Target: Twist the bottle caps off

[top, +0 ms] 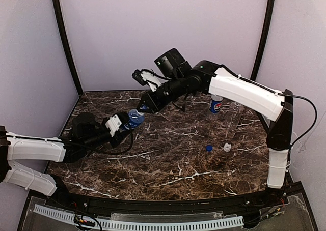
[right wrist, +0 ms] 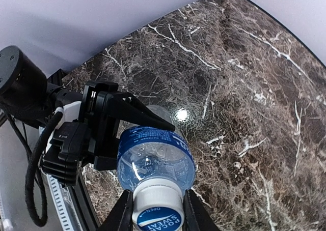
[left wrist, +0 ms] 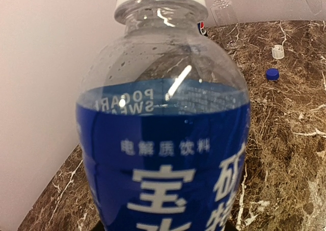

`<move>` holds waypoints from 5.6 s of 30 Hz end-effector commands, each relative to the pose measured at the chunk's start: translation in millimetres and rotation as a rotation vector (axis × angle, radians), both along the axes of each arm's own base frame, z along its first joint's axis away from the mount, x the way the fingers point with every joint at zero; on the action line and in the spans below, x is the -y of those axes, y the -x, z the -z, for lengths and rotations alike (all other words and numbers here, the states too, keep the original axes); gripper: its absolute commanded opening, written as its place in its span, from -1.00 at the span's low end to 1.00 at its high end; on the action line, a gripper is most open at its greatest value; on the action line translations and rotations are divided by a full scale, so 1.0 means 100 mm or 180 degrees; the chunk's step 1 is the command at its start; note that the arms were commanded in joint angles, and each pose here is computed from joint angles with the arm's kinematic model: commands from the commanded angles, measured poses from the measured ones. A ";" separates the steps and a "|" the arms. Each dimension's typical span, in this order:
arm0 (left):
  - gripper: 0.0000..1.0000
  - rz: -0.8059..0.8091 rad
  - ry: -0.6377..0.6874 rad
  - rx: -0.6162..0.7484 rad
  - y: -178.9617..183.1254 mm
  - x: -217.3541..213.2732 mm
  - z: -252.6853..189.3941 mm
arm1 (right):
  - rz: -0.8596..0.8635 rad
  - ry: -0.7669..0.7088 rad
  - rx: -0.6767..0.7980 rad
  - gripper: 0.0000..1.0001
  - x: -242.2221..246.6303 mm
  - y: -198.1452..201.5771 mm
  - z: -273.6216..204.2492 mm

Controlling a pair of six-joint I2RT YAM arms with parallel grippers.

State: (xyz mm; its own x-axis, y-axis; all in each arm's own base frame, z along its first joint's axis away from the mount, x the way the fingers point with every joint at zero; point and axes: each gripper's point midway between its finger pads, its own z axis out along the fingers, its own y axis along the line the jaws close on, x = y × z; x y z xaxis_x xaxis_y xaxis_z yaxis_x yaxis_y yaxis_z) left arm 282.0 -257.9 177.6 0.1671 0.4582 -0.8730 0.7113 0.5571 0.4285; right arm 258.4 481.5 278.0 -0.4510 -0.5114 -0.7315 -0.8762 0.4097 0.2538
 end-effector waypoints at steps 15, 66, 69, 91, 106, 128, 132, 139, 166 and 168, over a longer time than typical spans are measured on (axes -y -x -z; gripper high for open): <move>-0.34 0.1189 0.0007 -0.0378 0.58 0.34 0.11 | -0.2544 0.0825 0.2351 -1.00 0.29 0.76 0.35; -0.36 0.0169 0.0063 -0.0075 0.09 0.08 -0.01 | -0.0226 -0.0304 0.0008 0.29 0.16 0.19 -0.24; -0.36 0.0191 0.0064 -0.0073 0.10 0.08 -0.01 | -0.0115 -0.0099 0.0050 0.33 0.10 0.22 -0.17; -0.36 0.0372 0.0080 -0.0128 0.19 0.14 0.03 | -0.0884 0.0300 0.0496 -0.94 0.10 0.52 0.06; -0.42 0.1776 0.0030 -0.0450 0.89 0.43 0.12 | -0.3561 0.1295 0.3728 -1.00 0.36 0.95 0.41; -0.43 0.1515 0.0002 -0.0363 0.77 0.38 0.13 | -0.2533 0.1375 0.4643 0.94 0.32 0.62 -0.06; -0.43 0.1252 0.0057 -0.0292 0.62 0.35 0.08 | -0.2435 0.0986 0.4426 0.97 0.43 0.82 -0.19; -0.43 0.0793 0.0144 -0.0152 0.37 0.27 -0.03 | -0.1549 -0.0338 0.2440 0.97 0.51 0.91 -0.74; -0.45 0.0090 0.0181 -0.0026 -0.01 0.12 -0.11 | 0.0210 -0.0122 -0.0226 0.25 0.11 0.06 -0.09; -0.45 0.0102 0.0196 -0.0030 -0.01 0.13 -0.12 | 0.0194 -0.0098 -0.0243 0.23 0.09 0.05 -0.05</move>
